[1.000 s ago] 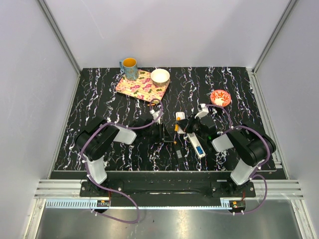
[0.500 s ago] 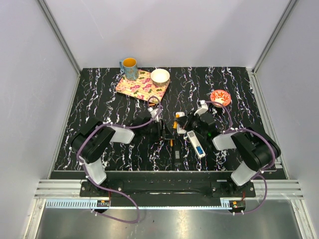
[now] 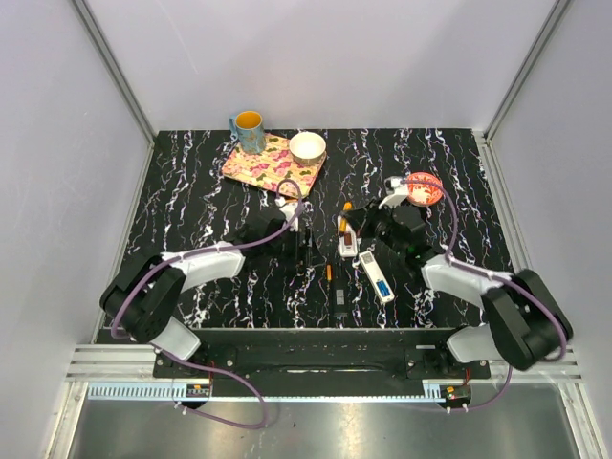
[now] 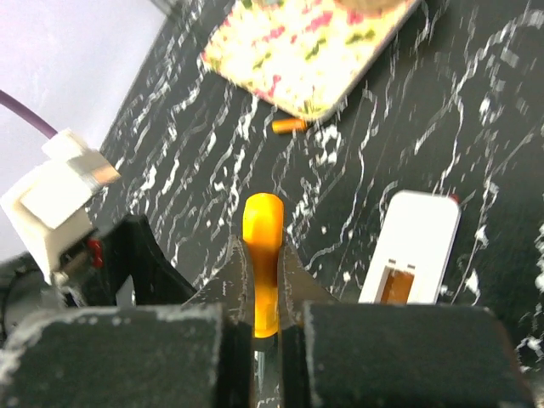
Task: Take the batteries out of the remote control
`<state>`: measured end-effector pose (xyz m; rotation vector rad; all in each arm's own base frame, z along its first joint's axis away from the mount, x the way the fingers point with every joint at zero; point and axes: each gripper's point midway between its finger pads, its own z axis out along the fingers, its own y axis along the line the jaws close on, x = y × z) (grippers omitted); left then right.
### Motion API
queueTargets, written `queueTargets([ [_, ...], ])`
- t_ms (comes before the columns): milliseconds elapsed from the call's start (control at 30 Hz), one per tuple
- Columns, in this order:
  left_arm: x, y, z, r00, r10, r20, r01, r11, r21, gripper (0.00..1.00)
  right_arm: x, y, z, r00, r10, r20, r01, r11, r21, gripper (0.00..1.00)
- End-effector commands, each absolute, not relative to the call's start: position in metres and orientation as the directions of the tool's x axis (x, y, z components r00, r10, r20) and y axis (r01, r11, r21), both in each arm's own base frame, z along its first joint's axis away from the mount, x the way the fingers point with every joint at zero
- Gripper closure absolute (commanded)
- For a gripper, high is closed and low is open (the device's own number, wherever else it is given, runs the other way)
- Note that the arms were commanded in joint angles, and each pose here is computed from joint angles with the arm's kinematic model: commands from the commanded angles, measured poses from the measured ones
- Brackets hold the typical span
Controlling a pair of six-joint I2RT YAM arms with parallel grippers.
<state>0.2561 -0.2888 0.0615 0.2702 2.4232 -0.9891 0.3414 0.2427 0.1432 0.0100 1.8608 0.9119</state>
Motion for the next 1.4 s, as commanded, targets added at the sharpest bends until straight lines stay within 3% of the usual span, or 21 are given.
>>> queueTargets([
  [0, 0.264, -0.306, 0.093, -0.767, 0.068, -0.638, 0.477, 0.726, -0.495, 0.21, 0.354, 0.215, 0.201, -0.299, 0.342, -0.891, -0.398, 0.804, 0.442, 1.00],
  [167, 0.248, -0.353, 0.101, -0.740, 0.151, -0.655, 0.568, 0.661, -0.490, 0.20, 0.357, 0.165, 0.210, -0.259, 0.294, -0.920, -0.292, 0.884, 0.365, 1.00],
  [400, 0.233, -0.417, 0.105, -0.744, 0.212, -0.634, 0.623, 0.563, -0.543, 0.20, 0.347, 0.126, 0.158, -0.382, 0.308, -0.871, -0.101, 0.923, 0.371, 1.00],
  [733, 0.240, -0.434, 0.075, -0.805, 0.208, -0.555, 0.559, 0.577, -0.595, 0.20, 0.334, 0.102, 0.097, -0.514, 0.356, -0.781, 0.127, 0.931, 0.341, 1.00],
  [1000, 0.244, -0.441, 0.065, -0.833, 0.194, -0.518, 0.530, 0.550, -0.646, 0.20, 0.323, 0.097, 0.074, -0.570, 0.364, -0.736, 0.179, 0.930, 0.322, 1.00],
  [1367, 0.260, -0.464, 0.057, -0.845, 0.201, -0.495, 0.521, 0.521, -0.677, 0.21, 0.314, 0.119, 0.067, -0.643, 0.374, -0.668, 0.126, 0.912, 0.390, 1.00],
])
